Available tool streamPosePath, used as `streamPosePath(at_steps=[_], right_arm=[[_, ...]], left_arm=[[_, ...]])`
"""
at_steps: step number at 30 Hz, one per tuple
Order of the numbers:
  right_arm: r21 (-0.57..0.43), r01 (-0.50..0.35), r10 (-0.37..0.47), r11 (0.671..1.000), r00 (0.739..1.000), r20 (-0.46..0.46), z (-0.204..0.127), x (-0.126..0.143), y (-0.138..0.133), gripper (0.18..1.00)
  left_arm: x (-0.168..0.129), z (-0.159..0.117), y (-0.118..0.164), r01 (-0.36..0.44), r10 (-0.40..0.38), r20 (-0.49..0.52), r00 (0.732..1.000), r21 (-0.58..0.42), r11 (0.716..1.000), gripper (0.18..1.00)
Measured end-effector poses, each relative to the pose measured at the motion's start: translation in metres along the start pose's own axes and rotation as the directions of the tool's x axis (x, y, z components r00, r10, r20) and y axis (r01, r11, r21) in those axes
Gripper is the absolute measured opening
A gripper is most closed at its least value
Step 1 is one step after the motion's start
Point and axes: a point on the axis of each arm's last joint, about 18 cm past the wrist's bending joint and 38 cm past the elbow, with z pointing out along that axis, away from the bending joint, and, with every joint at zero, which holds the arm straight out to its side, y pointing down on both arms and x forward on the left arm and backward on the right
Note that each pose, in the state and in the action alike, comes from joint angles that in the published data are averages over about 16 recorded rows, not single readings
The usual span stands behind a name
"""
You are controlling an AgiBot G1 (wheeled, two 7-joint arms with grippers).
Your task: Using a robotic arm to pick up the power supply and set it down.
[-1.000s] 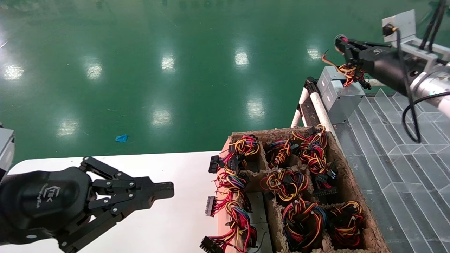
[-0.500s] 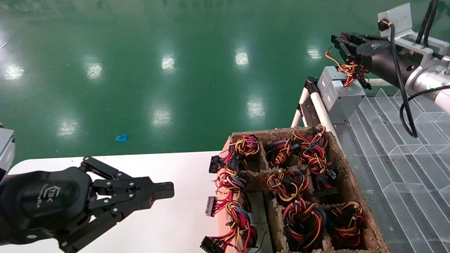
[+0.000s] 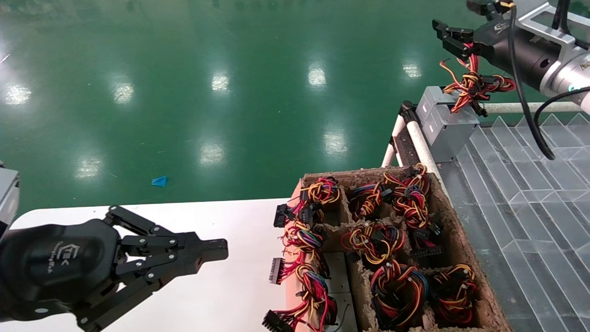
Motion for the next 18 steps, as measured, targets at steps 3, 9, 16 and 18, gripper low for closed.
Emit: streamPosePath(at_steps=[3, 9, 16, 18], right_arm=[[0.027, 0.000, 0.000, 1.000, 1.000, 0.019, -0.003, -0.003, -0.003, 0.628], [0.085, -0.034, 0.027, 0.996, 0.996, 0.081, -0.015, -0.012, -0.007, 0.767], [0.144, -0.088, 0.061, 0.986, 0.982, 0.180, -0.034, -0.027, -0.013, 0.885], [0.157, -0.103, 0.069, 0.982, 0.975, 0.210, -0.040, -0.032, -0.014, 0.911]], left_arm=[[0.000, 0.000, 0.000, 0.000, 0.000, 0.000, 1.000, 0.000, 1.000, 0.191], [0.000, 0.000, 0.000, 0.000, 0.000, 0.000, 1.000, 0.000, 1.000, 0.191], [0.000, 0.000, 0.000, 0.000, 0.000, 0.000, 1.000, 0.000, 1.000, 0.192], [0.000, 0.000, 0.000, 0.000, 0.000, 0.000, 1.000, 0.000, 1.000, 0.192]])
